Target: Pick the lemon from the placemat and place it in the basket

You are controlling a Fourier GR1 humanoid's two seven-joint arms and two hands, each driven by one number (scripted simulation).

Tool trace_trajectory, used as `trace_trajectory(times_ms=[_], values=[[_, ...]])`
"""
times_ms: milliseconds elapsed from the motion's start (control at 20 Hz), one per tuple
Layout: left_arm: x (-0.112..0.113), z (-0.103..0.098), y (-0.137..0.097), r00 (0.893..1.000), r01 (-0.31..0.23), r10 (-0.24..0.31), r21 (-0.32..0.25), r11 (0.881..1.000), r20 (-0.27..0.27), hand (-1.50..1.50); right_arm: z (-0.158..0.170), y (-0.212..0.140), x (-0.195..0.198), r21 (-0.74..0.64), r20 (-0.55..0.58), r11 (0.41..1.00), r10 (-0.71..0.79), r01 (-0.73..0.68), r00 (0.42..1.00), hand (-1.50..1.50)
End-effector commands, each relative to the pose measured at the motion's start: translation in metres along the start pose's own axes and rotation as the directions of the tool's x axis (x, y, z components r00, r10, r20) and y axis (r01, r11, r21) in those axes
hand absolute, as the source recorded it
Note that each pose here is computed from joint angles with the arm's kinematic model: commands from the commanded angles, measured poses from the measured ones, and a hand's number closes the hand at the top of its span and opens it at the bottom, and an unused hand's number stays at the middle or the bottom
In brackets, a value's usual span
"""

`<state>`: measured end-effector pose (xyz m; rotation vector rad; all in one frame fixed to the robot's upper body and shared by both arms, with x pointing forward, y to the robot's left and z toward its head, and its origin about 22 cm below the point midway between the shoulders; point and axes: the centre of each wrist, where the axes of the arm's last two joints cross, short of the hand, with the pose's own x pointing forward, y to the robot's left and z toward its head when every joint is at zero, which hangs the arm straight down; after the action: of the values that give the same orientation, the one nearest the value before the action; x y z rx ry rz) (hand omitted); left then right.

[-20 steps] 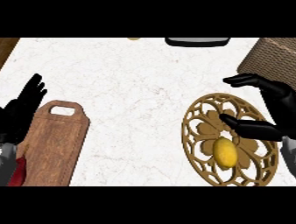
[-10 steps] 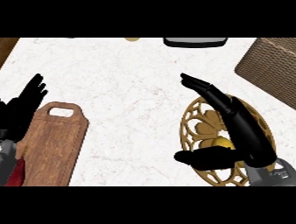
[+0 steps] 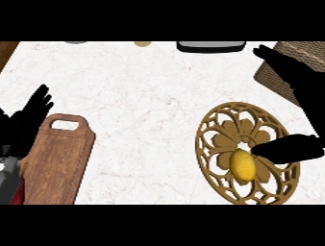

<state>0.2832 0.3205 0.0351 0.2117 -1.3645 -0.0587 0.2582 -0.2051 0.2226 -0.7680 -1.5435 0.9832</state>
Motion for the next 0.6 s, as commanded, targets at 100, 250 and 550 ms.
trace_trajectory(times_ms=[100, 250, 550], values=[[-0.008, 0.000, -0.002, 1.000, -0.009, 0.009, -0.014, 1.000, 0.011, 0.00, 0.002, -0.069, 0.020, 0.146, -0.128, 0.982, 0.136, -0.117, 0.982, -1.50], [-0.006, 0.001, 0.002, 1.000, -0.007, 0.007, 0.004, 1.000, 0.019, 0.00, 0.004, -0.067, 0.005, 0.314, -0.141, 0.946, 0.127, -0.077, 0.982, -1.50], [0.000, 0.001, -0.004, 1.000, 0.000, 0.000, -0.003, 1.000, 0.026, 0.00, 0.024, -0.117, -0.015, 0.355, -0.126, 0.934, 0.003, 0.042, 0.992, -1.50]])
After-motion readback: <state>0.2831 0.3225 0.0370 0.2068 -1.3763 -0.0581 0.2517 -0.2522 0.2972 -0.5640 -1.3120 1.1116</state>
